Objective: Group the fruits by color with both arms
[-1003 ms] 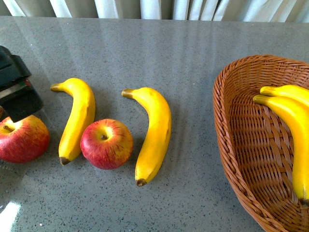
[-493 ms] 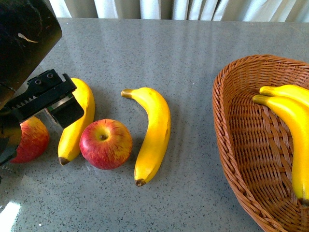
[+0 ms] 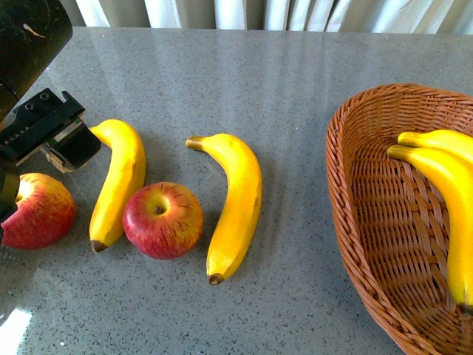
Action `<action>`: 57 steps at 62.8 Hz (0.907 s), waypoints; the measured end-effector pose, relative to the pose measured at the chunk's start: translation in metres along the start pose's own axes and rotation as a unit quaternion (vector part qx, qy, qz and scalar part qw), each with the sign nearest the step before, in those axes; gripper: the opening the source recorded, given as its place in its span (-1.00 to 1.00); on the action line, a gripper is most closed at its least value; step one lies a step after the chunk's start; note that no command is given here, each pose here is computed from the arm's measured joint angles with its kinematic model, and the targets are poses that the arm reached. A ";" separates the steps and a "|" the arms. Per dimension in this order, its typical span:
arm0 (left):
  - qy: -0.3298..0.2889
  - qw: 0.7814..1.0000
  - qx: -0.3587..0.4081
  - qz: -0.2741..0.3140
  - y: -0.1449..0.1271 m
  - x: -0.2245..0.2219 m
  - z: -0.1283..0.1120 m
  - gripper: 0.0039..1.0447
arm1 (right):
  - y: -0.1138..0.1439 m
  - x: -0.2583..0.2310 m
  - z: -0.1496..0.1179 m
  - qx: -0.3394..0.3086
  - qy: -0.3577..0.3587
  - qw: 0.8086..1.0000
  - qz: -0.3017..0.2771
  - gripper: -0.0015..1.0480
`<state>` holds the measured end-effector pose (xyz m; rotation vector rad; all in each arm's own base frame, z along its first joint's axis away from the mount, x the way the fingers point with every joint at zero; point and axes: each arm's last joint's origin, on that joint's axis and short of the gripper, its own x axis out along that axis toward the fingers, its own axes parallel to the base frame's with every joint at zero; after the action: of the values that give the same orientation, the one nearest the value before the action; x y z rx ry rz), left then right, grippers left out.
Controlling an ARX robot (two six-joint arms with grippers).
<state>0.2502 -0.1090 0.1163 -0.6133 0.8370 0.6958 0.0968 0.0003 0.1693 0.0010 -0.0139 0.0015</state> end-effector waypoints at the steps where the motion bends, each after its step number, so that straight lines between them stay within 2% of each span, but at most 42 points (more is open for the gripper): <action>1: 0.001 1.000 -0.001 0.001 0.000 0.000 0.000 0.83 | 0.000 0.000 0.000 0.000 0.000 1.000 0.000 0.82; 57: 0.030 0.997 -0.064 0.032 -0.004 0.033 0.006 0.83 | 0.000 0.000 0.000 0.000 0.000 1.000 0.000 0.82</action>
<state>0.2721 -0.0974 0.0931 -0.7286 0.8751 0.7974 0.0968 0.0003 0.1693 0.0010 -0.0139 0.0015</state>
